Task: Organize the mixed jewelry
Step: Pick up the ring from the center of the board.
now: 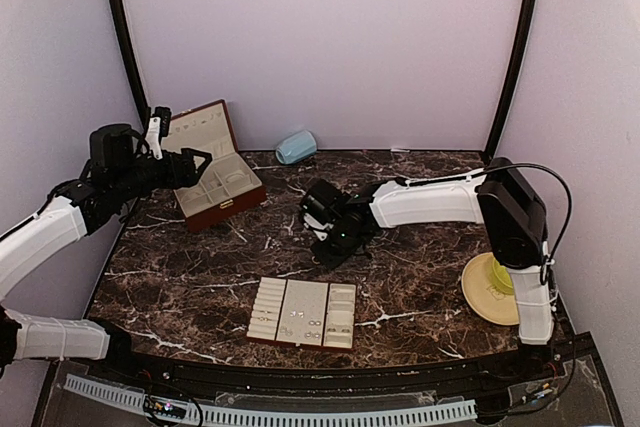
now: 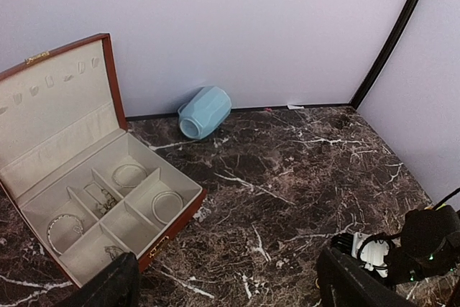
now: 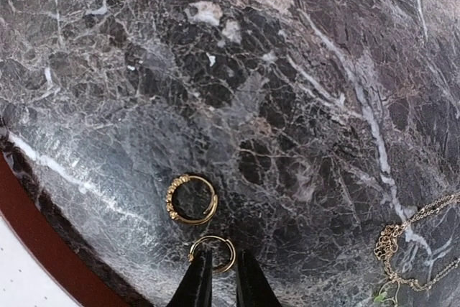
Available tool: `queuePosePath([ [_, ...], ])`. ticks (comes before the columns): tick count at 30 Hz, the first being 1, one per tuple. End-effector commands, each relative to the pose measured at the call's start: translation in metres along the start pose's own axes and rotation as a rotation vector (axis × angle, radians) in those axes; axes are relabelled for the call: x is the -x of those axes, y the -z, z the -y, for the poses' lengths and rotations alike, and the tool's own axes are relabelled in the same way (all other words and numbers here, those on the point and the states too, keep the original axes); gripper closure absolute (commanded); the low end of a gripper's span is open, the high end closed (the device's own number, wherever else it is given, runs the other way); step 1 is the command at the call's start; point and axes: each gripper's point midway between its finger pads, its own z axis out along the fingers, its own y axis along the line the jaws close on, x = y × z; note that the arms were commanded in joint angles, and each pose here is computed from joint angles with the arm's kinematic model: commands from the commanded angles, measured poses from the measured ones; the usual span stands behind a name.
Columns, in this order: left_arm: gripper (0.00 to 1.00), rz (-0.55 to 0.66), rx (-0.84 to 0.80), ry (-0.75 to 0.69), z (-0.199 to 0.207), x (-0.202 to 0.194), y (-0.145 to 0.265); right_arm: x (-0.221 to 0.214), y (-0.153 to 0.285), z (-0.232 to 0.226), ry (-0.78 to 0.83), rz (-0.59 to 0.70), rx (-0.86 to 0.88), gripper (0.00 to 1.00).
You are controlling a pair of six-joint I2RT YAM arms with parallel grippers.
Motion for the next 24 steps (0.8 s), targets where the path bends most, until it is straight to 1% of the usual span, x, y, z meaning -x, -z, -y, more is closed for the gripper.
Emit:
queuePosePath([
  [1,0.12,0.024,-0.009,0.005,0.0,0.004,0.001,0.011,0.004,-0.004,-0.001,0.023,0.02,0.87],
  [12,0.12,0.016,-0.011,0.008,0.0,0.002,-0.001,0.009,0.002,-0.021,0.018,0.022,0.084,0.87],
  [24,0.12,0.011,-0.015,0.012,0.001,0.001,-0.001,0.0,-0.007,-0.021,0.034,-0.006,0.056,0.88],
])
